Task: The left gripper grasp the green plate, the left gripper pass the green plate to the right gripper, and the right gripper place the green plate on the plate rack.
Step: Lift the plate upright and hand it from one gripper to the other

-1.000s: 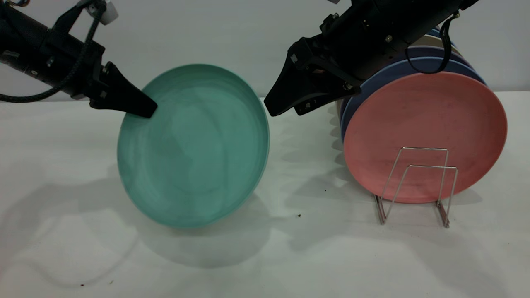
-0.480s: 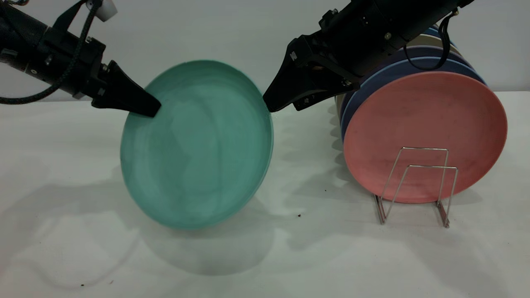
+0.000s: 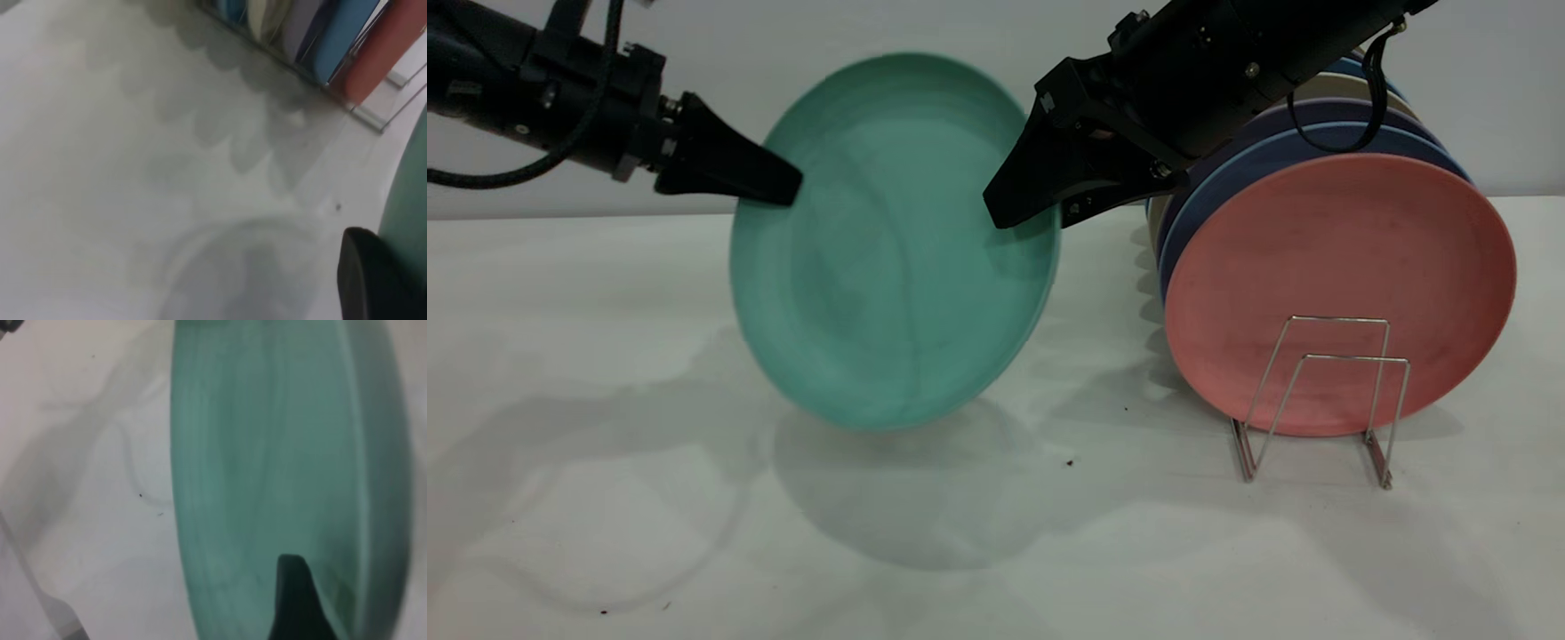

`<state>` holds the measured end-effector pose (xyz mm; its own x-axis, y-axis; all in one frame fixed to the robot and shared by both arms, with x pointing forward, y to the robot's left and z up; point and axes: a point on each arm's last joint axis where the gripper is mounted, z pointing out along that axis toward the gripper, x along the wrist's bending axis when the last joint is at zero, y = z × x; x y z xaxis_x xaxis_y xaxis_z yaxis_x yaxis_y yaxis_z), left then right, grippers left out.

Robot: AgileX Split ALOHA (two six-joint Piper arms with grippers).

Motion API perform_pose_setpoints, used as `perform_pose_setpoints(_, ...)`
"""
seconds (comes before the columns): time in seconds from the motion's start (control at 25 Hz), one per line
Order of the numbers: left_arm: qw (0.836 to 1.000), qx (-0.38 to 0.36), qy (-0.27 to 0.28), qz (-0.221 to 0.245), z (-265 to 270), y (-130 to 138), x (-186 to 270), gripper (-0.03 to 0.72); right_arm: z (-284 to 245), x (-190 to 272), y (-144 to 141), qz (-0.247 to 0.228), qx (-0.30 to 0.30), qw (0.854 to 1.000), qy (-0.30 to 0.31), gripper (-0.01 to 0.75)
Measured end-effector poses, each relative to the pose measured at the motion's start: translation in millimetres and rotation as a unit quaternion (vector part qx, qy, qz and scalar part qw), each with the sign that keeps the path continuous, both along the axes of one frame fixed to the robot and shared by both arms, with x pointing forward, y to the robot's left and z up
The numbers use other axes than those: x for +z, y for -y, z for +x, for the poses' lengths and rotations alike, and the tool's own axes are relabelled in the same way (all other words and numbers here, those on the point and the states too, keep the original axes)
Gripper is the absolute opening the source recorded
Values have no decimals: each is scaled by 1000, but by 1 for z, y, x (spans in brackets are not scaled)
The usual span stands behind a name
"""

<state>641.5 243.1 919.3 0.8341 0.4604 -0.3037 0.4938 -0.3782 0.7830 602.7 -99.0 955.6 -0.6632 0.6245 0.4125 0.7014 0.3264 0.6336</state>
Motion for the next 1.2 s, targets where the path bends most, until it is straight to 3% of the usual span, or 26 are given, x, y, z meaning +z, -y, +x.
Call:
perform_pose_setpoints(0.2, 1000, -27, 2, 2, -4, 25, 0, 21, 1, 0, 0, -2, -4, 1000, 3, 450)
perform_pose_setpoints(0.52, 1000, -17, 4, -7, -2, 29, 1, 21, 0, 0, 0, -1, 0, 1000, 0, 175)
perform_pose_setpoints(0.92, 1000, -15, 3, -11, -2, 29, 1, 36, 1, -2, 2, -13, 3, 1000, 10, 160)
perform_pose_setpoints(1.04, 1000, -12, 1, -14, -2, 29, 2, 142, 2, -2, 2, -15, 7, 1000, 16, 154)
perform_pose_setpoints(1.2, 1000, -3, -8, -17, -1, 29, 2, 433, 1, -2, 2, -17, 13, 1000, 20, 144)
